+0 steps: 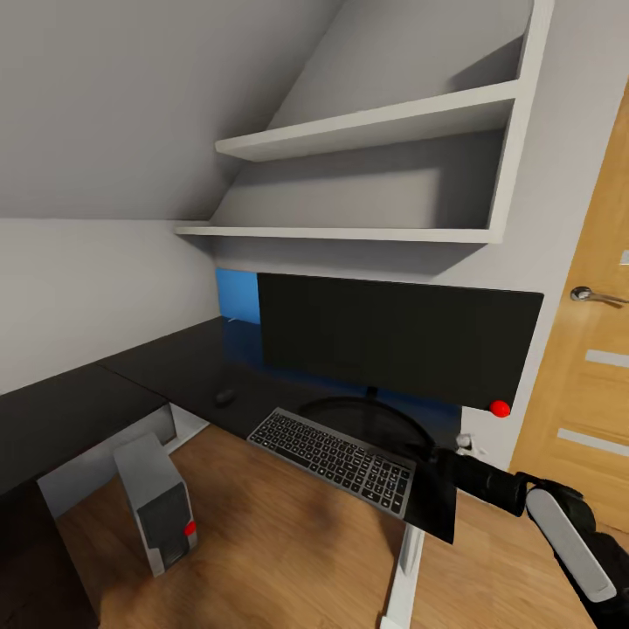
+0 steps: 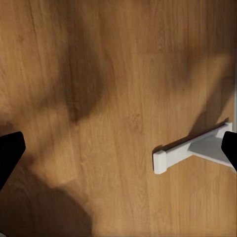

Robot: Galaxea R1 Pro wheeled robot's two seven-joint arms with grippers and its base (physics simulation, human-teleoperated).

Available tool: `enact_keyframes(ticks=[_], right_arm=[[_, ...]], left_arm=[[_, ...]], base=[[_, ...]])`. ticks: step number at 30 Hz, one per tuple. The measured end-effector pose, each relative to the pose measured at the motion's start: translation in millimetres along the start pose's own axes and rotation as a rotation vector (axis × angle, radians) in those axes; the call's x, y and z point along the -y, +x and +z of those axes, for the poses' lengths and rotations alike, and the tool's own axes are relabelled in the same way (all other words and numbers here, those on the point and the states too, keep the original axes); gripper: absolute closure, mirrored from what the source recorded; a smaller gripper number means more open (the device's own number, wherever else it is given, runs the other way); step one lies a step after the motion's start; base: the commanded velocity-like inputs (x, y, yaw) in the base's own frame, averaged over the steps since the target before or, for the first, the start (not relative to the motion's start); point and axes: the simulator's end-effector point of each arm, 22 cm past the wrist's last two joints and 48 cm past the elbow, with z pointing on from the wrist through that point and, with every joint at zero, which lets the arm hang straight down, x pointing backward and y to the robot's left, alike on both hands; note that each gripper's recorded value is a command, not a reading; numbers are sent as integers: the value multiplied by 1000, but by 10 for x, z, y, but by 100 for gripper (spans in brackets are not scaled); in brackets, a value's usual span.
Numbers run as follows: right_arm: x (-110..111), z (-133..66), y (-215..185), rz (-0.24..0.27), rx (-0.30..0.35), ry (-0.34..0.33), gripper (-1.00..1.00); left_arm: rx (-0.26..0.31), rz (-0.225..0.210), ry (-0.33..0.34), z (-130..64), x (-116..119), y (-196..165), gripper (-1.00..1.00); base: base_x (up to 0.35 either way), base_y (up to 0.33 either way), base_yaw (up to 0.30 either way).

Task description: In the bedroom, organize the workspace by keeping the computer under the desk, ensuring the monitor is on the desk, placing the keyboard on the desk next to the monitor, placing the mouse on the desk next to the keyboard, moving the folder from the swivel chair onto the desk next to the mouse, stacking the notebook on top of the folder with the pen on top of the notebook, and positioning the swivel chair next to the desk.

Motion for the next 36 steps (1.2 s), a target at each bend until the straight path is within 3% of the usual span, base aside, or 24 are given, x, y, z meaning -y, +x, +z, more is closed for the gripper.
enact_keyframes(ticks=[1,2,6,7,9,10,15,20,21,27,36], right_arm=[[-186,156,258,-114,-75,95,-100],[-255,196,343,-143,-94,106,-100],[-392,256,567,-198,-132,134,-100],[-543,333,883,-250,-190,130,-100],[-590,362,1025,-278,-218,132,-100],[-605,414,1123,-330,-239,165,-100],[-884,579,1240,-352,-247,127,-100],[-1150,758,1310,-465,-247,119,-100],[-1355,856,1388,-500,-246,97,-100],[-1544,939,1444,-520,-242,75,-100],[-1603,987,1432,-526,-232,82,-100]], left_arm=[[-6,2,8,10,38,35,-100],[-6,2,8,11,40,35,-100],[-6,0,10,12,45,36,-100],[-7,0,11,13,50,40,-100],[-8,-1,11,12,49,44,-100],[-9,-2,13,16,61,57,-100],[-9,-2,13,17,60,65,-100],[-9,-2,13,18,62,65,-100],[-10,-2,12,18,61,65,-100],[-10,-2,10,20,55,67,-100],[-11,6,4,23,38,74,-100]], base=[[0,0,234],[0,0,242],[0,0,246],[0,0,217],[0,0,250],[0,0,274],[0,0,265],[0,0,240],[0,0,231],[0,-6,233],[0,-205,257]])
